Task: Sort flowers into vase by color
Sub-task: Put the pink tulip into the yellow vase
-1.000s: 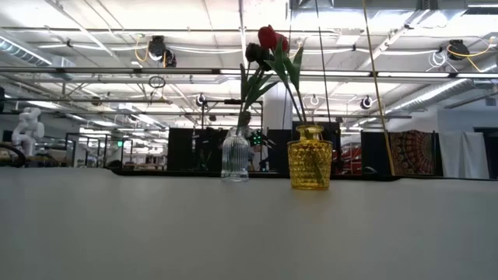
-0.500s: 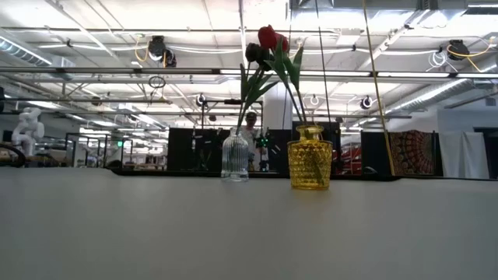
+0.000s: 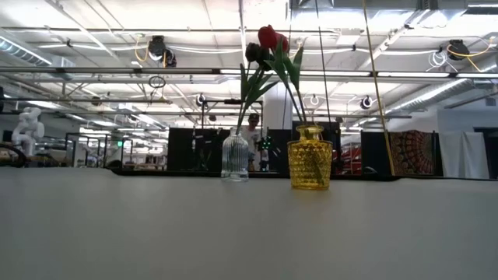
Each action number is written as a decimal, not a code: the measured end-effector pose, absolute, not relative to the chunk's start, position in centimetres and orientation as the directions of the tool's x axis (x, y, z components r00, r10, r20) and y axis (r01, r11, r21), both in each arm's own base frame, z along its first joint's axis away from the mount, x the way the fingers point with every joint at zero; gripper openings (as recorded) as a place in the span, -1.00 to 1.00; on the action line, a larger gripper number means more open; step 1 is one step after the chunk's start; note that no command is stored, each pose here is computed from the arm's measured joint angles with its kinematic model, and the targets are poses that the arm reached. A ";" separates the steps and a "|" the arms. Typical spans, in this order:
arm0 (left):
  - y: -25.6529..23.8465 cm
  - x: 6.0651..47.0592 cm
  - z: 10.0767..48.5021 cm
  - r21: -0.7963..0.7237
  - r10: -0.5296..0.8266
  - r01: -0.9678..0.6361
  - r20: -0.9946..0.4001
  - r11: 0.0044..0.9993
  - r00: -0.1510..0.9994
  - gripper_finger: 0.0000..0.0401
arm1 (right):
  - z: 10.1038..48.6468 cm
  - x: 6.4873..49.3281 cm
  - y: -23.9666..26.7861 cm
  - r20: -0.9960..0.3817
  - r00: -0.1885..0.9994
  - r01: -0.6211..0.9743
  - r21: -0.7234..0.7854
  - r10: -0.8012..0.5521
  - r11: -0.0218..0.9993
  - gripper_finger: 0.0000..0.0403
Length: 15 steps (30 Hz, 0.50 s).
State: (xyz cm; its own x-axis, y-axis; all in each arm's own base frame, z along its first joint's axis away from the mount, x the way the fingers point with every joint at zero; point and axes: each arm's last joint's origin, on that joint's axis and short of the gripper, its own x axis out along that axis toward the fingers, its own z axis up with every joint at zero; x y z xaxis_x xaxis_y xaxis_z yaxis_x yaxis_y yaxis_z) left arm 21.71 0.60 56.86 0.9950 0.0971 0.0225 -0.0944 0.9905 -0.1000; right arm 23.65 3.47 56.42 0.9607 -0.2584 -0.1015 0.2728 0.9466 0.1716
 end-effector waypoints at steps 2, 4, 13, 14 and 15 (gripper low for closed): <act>0.1 21.7 56.5 -0.098 0.074 -0.075 -0.013 0.992 0.997 -0.98 | 56.0 24.3 3.7 -0.130 0.967 0.244 0.202 -0.221 0.949 0.25; -0.4 21.7 56.3 -0.106 0.043 -0.047 -0.038 0.993 0.998 -0.98 | 55.5 24.9 4.1 -0.153 0.967 0.231 0.209 -0.201 0.950 0.25; -1.8 23.1 55.3 -0.114 -0.030 0.019 -0.099 0.993 0.995 -0.98 | 54.0 27.5 5.6 -0.207 0.967 0.195 0.211 -0.152 0.958 0.25; -1.9 23.5 55.1 -0.112 -0.034 0.021 -0.114 0.993 0.993 -0.98 | 53.8 27.8 5.7 -0.215 0.965 0.195 0.208 -0.150 0.958 0.25; -2.1 23.9 54.8 -0.111 -0.040 0.026 -0.128 0.994 0.991 -0.98 | 53.7 28.0 5.9 -0.221 0.964 0.194 0.209 -0.147 0.958 0.25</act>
